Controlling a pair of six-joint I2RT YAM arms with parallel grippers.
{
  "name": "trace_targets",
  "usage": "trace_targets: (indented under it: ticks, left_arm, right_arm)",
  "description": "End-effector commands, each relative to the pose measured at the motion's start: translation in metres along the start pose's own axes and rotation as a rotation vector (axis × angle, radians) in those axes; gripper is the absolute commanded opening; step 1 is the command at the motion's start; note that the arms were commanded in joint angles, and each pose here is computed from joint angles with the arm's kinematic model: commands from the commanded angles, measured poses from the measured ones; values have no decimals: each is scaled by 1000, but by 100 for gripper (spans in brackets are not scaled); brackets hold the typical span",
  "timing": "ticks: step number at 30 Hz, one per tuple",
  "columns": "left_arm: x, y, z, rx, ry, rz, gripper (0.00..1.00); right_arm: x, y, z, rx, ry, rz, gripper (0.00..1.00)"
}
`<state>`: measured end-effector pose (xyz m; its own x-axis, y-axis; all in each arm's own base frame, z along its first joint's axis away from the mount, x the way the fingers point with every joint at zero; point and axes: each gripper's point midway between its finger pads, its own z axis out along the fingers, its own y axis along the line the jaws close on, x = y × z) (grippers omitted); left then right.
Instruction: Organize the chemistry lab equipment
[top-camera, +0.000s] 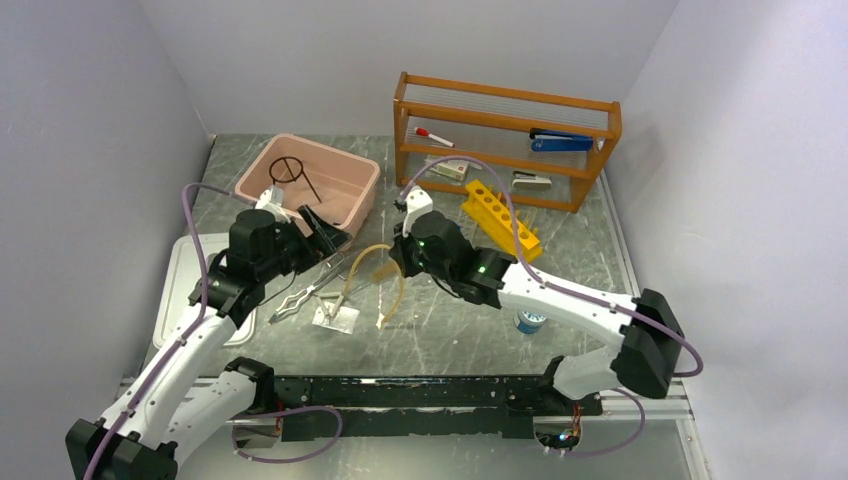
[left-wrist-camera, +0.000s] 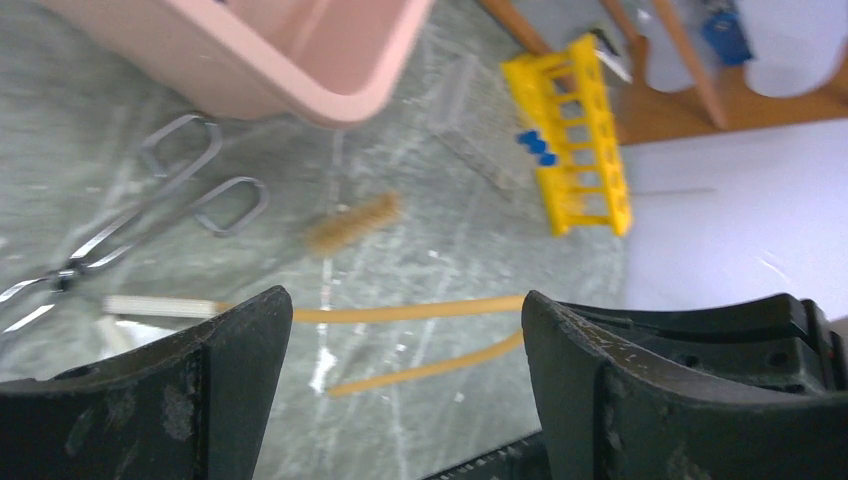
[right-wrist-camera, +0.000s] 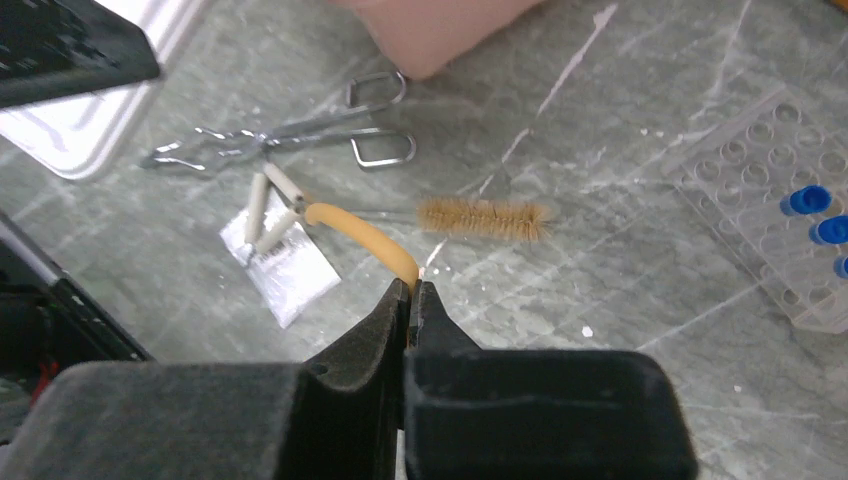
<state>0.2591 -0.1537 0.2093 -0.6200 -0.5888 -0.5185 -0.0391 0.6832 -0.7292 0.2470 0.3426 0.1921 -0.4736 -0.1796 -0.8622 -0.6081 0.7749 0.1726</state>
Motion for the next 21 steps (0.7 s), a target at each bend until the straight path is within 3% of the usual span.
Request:
trace_targets:
  ticks: [1, 6, 12, 17, 21]
  left_arm:
    - [-3, -41, -1, 213, 20, 94, 84]
    - [-5, -58, 1, 315, 49, 378, 72]
    - [-1, -85, -16, 492, 108, 695, 70]
    - [9, -104, -29, 643, 120, 740, 71]
    - [18, -113, -37, 742, 149, 739, 64]
  right_arm:
    - [-54, 13, -22, -66, -198, 31, 0]
    - [-68, 21, -35, -114, -219, 13, 0]
    - [-72, 31, -48, -180, -214, -41, 0]
    - [-73, 36, -54, -220, -211, -81, 0]
    - [-77, 34, -59, -218, -220, -90, 0]
